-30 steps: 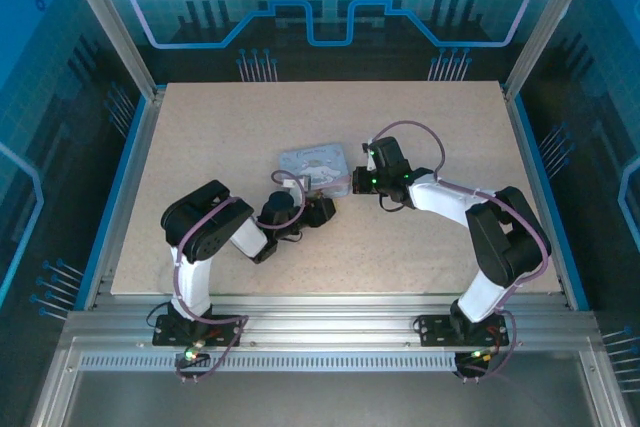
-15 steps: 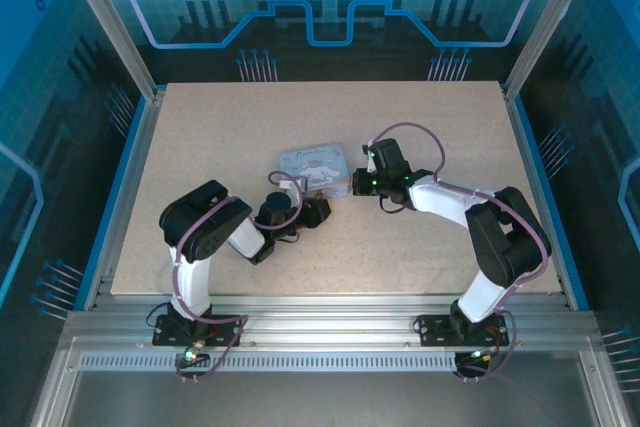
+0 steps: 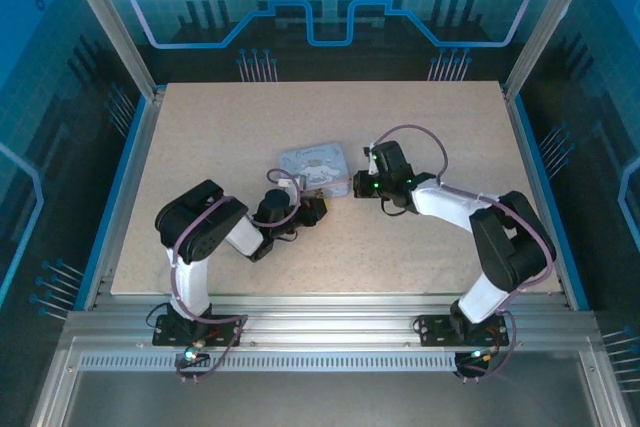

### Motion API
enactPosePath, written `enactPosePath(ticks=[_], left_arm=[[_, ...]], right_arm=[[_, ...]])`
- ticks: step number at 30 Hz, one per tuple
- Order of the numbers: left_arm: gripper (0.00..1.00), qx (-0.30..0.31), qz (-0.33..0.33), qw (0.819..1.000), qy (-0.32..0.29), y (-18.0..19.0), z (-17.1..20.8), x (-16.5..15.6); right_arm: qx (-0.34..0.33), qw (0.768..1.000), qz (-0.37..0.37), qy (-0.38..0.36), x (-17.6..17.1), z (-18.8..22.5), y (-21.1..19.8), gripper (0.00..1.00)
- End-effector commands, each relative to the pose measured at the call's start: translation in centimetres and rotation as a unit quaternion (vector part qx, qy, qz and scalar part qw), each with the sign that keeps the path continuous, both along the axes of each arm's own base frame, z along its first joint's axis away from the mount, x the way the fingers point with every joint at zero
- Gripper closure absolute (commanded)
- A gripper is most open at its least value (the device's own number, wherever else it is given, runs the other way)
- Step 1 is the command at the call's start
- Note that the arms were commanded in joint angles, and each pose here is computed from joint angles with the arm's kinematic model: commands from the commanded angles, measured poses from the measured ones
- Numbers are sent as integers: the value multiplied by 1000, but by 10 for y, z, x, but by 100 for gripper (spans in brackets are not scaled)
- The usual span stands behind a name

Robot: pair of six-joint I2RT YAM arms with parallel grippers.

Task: Unlock a padlock with a key

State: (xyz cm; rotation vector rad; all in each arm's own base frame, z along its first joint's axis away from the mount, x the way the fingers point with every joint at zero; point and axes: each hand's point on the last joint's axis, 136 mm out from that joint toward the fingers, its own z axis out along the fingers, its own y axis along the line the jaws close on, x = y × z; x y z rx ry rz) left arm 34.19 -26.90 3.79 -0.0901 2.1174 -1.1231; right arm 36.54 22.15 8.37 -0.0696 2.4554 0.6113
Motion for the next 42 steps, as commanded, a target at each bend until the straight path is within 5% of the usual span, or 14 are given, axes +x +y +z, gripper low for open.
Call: enactPosePath(ticks=[1,21,42], left_arm=[[97,-9,-5,997,72,1,-12,-11],[100,-38,26,986,158,-11,67,5],[100,-71,32,980,182,-21,72,13]], right_arm=[[20,1000,-1,-14,-7,11,-5,100],[162,984,29,-75,-74,65,-18,100],[244,968,-4,-61,-76,82,-3,100]])
